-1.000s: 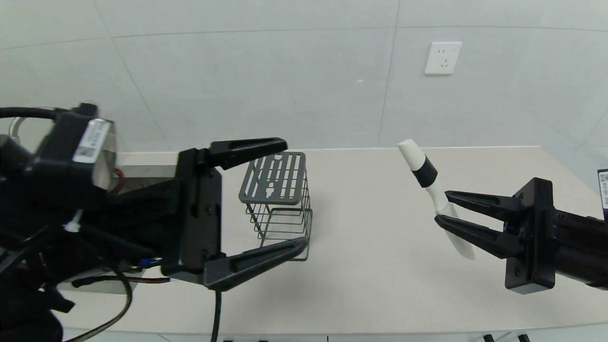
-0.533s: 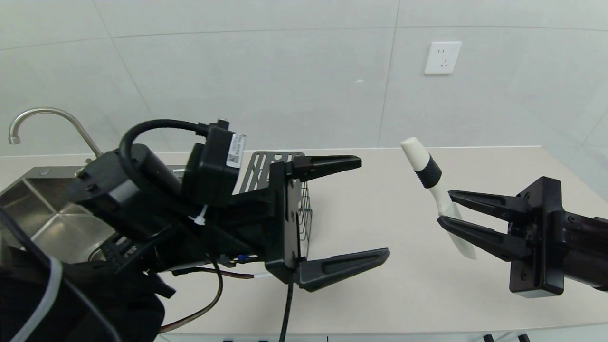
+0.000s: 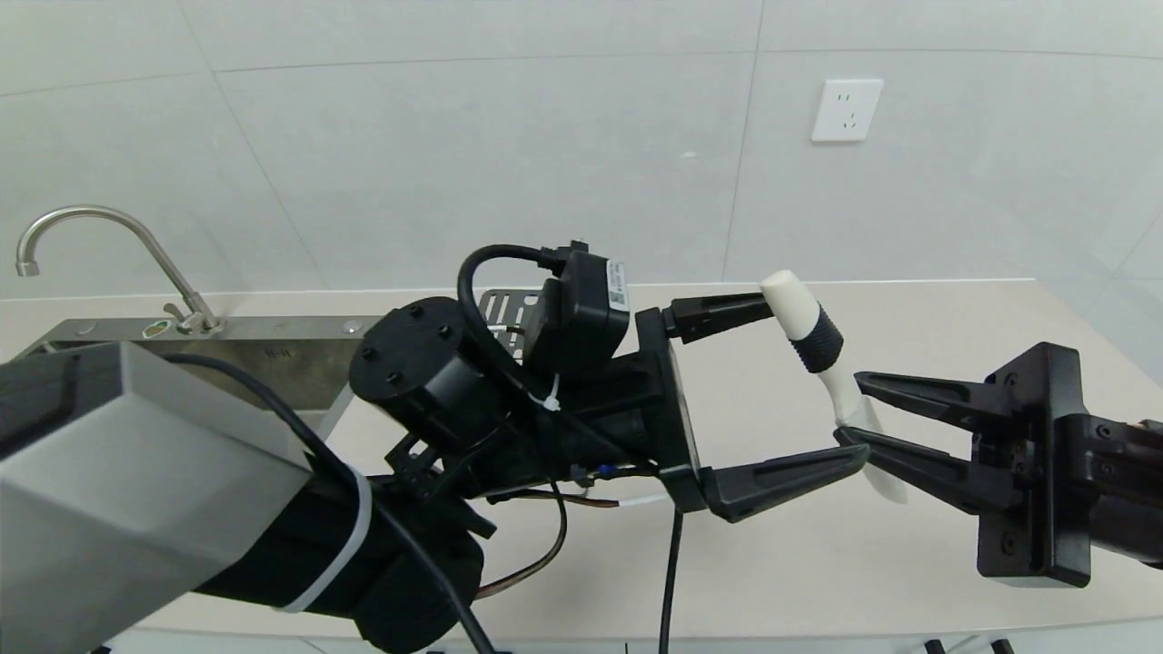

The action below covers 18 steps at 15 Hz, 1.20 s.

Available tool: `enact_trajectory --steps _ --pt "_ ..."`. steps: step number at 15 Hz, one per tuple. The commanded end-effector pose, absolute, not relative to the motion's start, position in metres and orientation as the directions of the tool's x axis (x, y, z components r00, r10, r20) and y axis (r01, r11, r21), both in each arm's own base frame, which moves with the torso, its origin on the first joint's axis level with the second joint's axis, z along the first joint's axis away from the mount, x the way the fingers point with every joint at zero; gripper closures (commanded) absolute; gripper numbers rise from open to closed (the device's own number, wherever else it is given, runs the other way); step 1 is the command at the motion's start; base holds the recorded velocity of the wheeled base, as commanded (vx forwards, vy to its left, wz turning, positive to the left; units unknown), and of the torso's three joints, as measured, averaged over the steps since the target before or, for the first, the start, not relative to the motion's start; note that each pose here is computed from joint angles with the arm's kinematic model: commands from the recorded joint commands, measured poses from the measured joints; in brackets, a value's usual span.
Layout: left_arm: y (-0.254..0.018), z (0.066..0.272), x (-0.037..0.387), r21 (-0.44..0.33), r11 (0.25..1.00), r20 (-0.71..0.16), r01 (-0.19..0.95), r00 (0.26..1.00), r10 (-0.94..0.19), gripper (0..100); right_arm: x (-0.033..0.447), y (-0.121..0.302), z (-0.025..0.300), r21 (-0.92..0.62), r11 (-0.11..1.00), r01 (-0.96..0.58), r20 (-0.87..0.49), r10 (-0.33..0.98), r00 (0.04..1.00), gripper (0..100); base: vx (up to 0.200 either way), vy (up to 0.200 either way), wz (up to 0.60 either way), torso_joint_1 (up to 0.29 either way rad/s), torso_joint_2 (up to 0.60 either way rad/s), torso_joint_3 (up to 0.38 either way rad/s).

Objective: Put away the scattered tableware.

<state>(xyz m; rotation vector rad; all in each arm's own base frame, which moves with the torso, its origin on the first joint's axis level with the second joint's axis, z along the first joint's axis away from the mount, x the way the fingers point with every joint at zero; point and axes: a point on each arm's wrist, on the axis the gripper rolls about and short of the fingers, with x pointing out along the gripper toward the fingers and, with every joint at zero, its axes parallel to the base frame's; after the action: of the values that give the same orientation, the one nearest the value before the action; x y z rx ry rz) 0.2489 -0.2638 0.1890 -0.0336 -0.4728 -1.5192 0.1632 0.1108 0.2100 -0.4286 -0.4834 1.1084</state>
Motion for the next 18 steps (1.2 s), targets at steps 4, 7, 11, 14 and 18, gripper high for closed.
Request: enact_trajectory --steps 4,7,11,14,18 --pt "-0.284 0.199 0.252 0.281 0.05 0.365 0.958 -0.059 -0.929 0 0.163 0.111 0.209 -0.552 0.382 -0.741 0.152 0.92 0.361 100 0.0 0.0 0.0 0.0 0.0 0.0" --pt "-0.283 0.207 0.249 0.287 0.056 0.384 0.956 -0.061 -0.921 0 0.163 0.111 0.209 -0.553 0.384 -0.739 0.153 0.919 0.363 100 0.0 0.0 0.0 0.0 0.0 0.0" --pt "-0.281 0.214 0.247 0.275 0.058 0.399 0.96 -0.059 -0.915 0 0.163 0.111 0.21 -0.553 0.384 -0.739 0.153 0.919 0.363 100 0.0 0.0 0.0 0.0 0.0 0.0" --pt "-0.281 0.214 0.247 0.275 0.058 0.399 0.96 -0.059 -0.915 0 0.163 0.11 0.21 -0.555 0.386 -0.737 0.156 0.918 0.364 100 0.0 0.0 0.0 0.0 0.0 0.0" --pt "-0.281 0.214 0.247 0.274 0.057 0.398 0.96 -0.059 -0.916 0 0.162 0.11 0.211 -0.556 0.389 -0.735 0.16 0.917 0.364 100 0.0 0.0 0.0 0.0 0.0 0.0"
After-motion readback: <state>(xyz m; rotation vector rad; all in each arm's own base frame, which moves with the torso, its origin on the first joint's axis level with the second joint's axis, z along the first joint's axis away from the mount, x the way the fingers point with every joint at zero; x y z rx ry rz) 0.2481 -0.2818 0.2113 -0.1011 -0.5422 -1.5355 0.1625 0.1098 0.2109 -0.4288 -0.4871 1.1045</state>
